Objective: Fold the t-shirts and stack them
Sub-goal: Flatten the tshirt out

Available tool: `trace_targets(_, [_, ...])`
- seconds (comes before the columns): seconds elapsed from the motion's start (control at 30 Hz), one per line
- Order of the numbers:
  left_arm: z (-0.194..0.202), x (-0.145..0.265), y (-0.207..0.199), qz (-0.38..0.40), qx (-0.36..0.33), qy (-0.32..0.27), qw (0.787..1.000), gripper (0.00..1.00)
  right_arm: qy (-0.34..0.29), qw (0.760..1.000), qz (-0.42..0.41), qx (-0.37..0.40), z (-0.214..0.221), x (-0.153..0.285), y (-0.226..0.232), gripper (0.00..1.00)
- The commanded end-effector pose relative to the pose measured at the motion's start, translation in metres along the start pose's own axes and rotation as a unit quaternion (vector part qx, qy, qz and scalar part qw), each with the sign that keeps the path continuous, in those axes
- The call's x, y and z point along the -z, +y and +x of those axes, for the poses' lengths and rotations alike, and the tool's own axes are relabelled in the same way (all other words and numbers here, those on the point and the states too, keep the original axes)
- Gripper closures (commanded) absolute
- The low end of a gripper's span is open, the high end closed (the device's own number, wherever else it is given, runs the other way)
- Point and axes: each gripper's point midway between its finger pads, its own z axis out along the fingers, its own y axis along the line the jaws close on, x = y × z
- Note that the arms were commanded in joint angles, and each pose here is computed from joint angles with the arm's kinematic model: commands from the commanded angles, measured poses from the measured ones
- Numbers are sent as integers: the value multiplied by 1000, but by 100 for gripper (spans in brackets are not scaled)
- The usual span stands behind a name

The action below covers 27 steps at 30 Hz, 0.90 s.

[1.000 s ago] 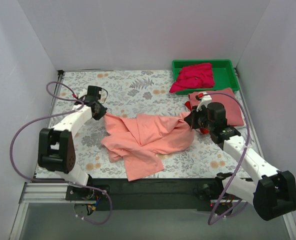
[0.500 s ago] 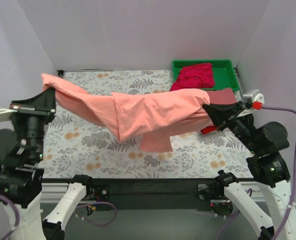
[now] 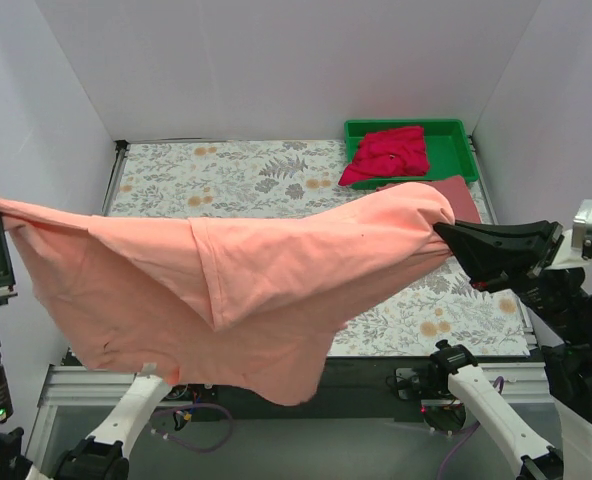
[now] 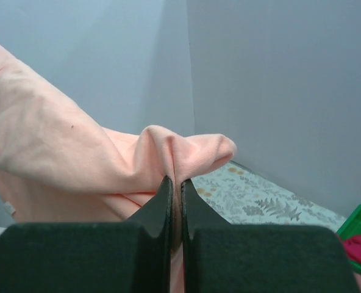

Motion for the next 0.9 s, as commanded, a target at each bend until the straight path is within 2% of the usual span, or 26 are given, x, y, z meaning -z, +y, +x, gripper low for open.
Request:
trace_targets(0.0, [69, -72, 77, -143, -69, 46, 986, 100, 40, 997, 26, -57, 35, -11, -19, 99])
trace_targets(0.03, [80, -81, 95, -174, -82, 48, 980, 100, 50, 996, 39, -66, 46, -13, -27, 99])
trace_targets(0.07, [87, -89, 123, -226, -104, 36, 968, 100, 74, 991, 63, -91, 73, -17, -42, 99])
trace_targets(0.1, [110, -97, 157, -275, -132, 50, 951, 100, 90, 987, 79, -105, 91, -19, -52, 99])
trace_targets(0.13, [141, -111, 191, -322, -161, 74, 930, 100, 107, 983, 94, -117, 110, -20, -61, 99])
trace_targets(0.17, [162, -117, 218, -360, -178, 88, 912, 100, 148, 970, 129, -143, 157, -17, -81, 99])
trace_targets(0.2, [177, -120, 245, -396, -205, 94, 890, 100, 169, 960, 153, -162, 182, -14, -91, 99])
trace_targets(0.23, [223, -123, 301, -447, -250, 136, 848, 100, 189, 951, 177, -172, 206, -8, -102, 99])
trace_targets(0.27, [243, -128, 327, -464, -267, 153, 831, 94, 208, 935, 225, -180, 236, 2, -121, 96])
trace_targets(0.3, [272, -128, 351, -469, -265, 203, 817, 66, 243, 913, 263, -195, 280, 18, -134, 95])
trace_targets(0.33, [311, -126, 410, -506, -277, 257, 775, 45, 261, 898, 292, -200, 303, 29, -144, 95])
trace_targets(0.37, [327, -113, 430, -533, -275, 295, 744, 27, 283, 879, 332, -194, 327, 41, -160, 86])
trace_targets(0.4, [344, -105, 450, -564, -255, 307, 723, 17, 307, 862, 356, -190, 347, 54, -167, 77])
trace_targets(0.43, [354, -98, 464, -584, -250, 317, 704, 8, 321, 857, 363, -176, 355, 58, -173, 68])
trace_targets(0.47, [369, -90, 481, -600, -253, 335, 681, 7, 343, 844, 378, -166, 366, 64, -181, 41])
trace_targets(0.5, [373, -87, 484, -601, -249, 340, 679, 7, 350, 840, 382, -158, 368, 64, -184, 11])
trace_targets(0.53, [376, -84, 486, -599, -247, 345, 679, 7, 355, 840, 381, -152, 365, 62, -186, 2])
trace_targets(0.63, [375, -76, 471, -571, -220, 349, 710, 6, 369, 845, 359, -144, 367, 56, -184, 2])
trace_targets(0.67, [380, -64, 475, -567, -212, 355, 712, 6, 369, 851, 346, -146, 366, 53, -180, 2])
trace_targets(0.7, [370, -67, 456, -544, -199, 350, 736, 6, 368, 852, 341, -148, 366, 52, -179, 2])
trace_targets(0.77, [375, -59, 443, -521, -171, 366, 752, 5, 366, 856, 333, -148, 367, 52, -176, 2])
trace_targets(0.87, [374, -33, 427, -510, -138, 381, 759, 5, 364, 864, 310, -156, 366, 50, -166, 2])
